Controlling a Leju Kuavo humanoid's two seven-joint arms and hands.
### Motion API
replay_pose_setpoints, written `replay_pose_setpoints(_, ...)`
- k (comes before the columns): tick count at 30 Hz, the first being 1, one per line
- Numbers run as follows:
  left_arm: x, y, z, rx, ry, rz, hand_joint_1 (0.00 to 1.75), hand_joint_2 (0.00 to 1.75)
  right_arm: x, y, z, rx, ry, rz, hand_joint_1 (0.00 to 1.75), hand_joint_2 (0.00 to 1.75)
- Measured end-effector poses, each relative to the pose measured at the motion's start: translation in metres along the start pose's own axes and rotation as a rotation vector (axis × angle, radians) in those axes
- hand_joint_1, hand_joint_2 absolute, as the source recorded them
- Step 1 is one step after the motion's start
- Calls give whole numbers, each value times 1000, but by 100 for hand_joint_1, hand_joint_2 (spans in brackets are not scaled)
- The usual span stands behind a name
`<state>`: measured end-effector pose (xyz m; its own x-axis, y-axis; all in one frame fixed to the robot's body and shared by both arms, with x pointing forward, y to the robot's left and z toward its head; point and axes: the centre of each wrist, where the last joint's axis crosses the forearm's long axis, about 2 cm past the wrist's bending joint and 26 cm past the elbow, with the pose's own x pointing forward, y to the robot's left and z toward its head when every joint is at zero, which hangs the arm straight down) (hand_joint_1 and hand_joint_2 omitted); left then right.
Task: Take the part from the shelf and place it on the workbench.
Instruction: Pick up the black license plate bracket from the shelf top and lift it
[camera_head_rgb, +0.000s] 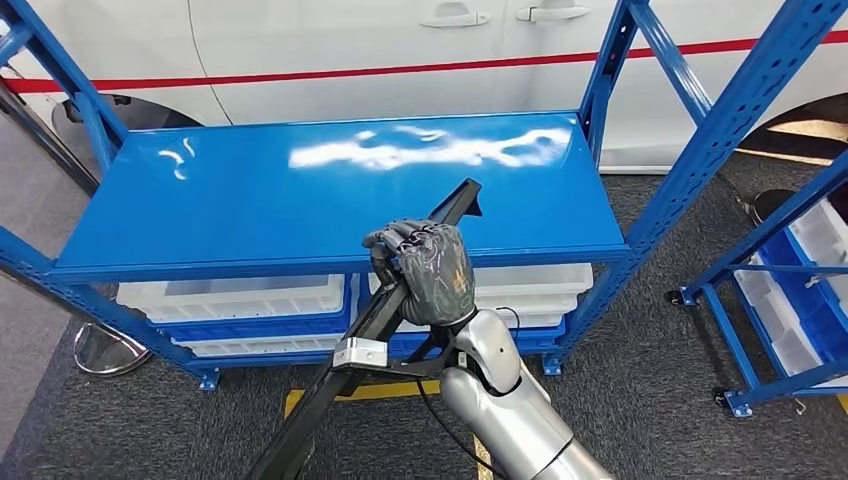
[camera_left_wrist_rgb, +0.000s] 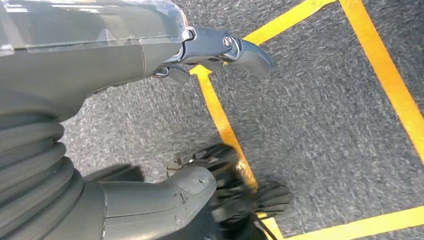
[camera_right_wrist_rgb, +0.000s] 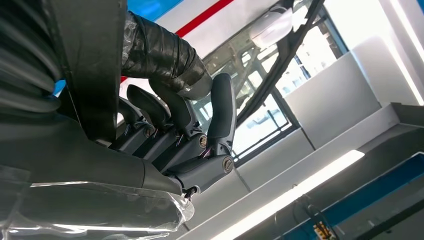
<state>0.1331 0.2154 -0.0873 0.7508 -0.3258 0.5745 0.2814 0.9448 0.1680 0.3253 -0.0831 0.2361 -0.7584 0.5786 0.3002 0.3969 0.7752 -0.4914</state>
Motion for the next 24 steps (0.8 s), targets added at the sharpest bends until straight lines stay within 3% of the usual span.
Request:
replay_pose_setpoints(9,16,4,-5,-17,-38,-25,0,175,-7,-9,-6,-52,30,31,175,175)
replay_pose_setpoints(24,7,2,-3,-16,1,-22,0,175,-4,-11,-5,-71,39,20,175,175)
